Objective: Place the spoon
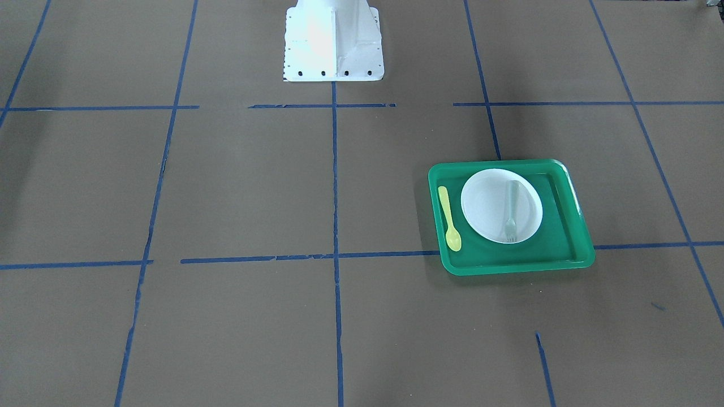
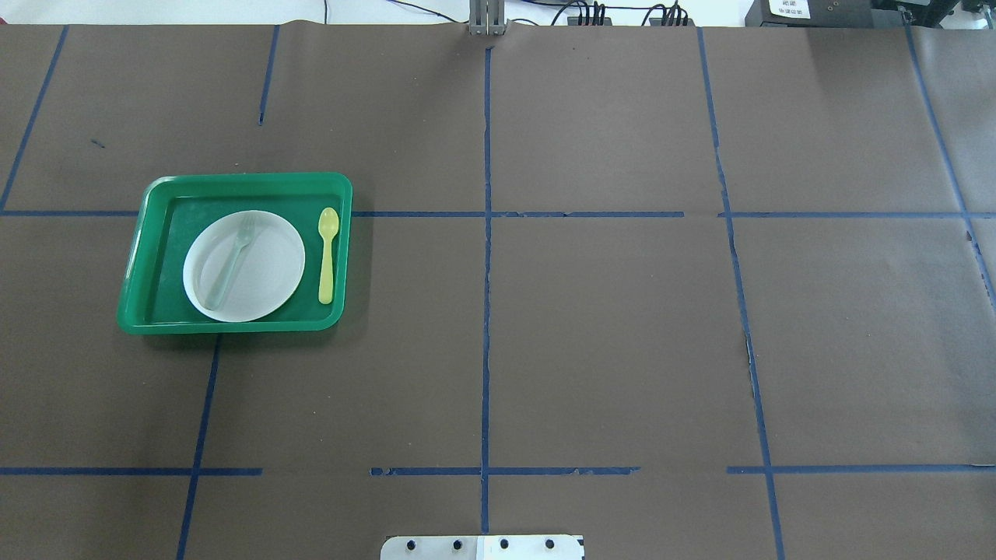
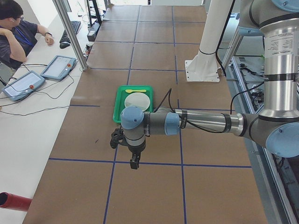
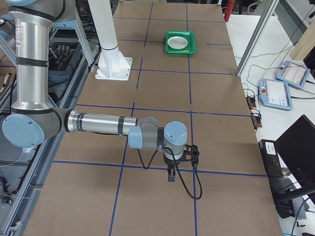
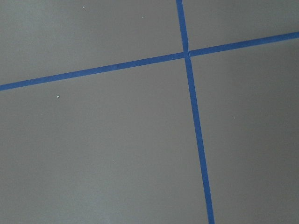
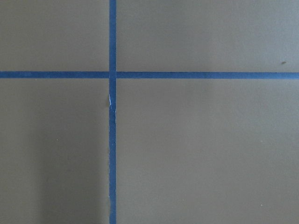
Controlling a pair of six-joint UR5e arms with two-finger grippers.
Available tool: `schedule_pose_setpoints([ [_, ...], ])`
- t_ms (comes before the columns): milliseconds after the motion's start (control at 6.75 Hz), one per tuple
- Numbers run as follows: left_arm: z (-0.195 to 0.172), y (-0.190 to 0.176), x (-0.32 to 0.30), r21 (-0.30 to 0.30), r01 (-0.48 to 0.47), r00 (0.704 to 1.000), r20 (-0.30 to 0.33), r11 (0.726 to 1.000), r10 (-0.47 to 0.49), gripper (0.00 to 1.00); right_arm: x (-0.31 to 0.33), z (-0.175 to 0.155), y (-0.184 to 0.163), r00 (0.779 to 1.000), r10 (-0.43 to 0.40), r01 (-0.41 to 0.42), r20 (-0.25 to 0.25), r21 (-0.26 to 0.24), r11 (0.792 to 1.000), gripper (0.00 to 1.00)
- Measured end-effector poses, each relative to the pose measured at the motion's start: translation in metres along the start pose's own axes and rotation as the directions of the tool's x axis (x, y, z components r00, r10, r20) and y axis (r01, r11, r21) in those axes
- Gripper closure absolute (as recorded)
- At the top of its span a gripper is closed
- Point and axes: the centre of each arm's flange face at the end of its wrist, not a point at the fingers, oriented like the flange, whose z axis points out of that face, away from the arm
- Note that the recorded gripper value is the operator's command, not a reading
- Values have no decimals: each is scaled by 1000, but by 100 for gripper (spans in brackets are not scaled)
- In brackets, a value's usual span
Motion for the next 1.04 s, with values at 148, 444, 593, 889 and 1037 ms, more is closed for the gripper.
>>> schedule_pose_setpoints([
  [148,1,1,2,1,3,1000,-24,1000,-2,0,0,0,0,1000,0,0,0,0,1000,0],
  [444,-1,0,3,8,6,999,-35,1000,-6,0,0,0,0,1000,0,0,0,0,1000,0],
  [593,-4,-4,5,14,3,999,-34,1000,-2,0,0,0,0,1000,0,0,0,0,1000,0],
  [889,-7,-7,7,20,-1,999,-32,1000,1,0,0,0,0,1000,0,0,0,0,1000,0],
  [1037,-7,-7,7,20,-1,999,-32,1000,2,0,0,0,0,1000,-1,1,-1,1,1000,0],
])
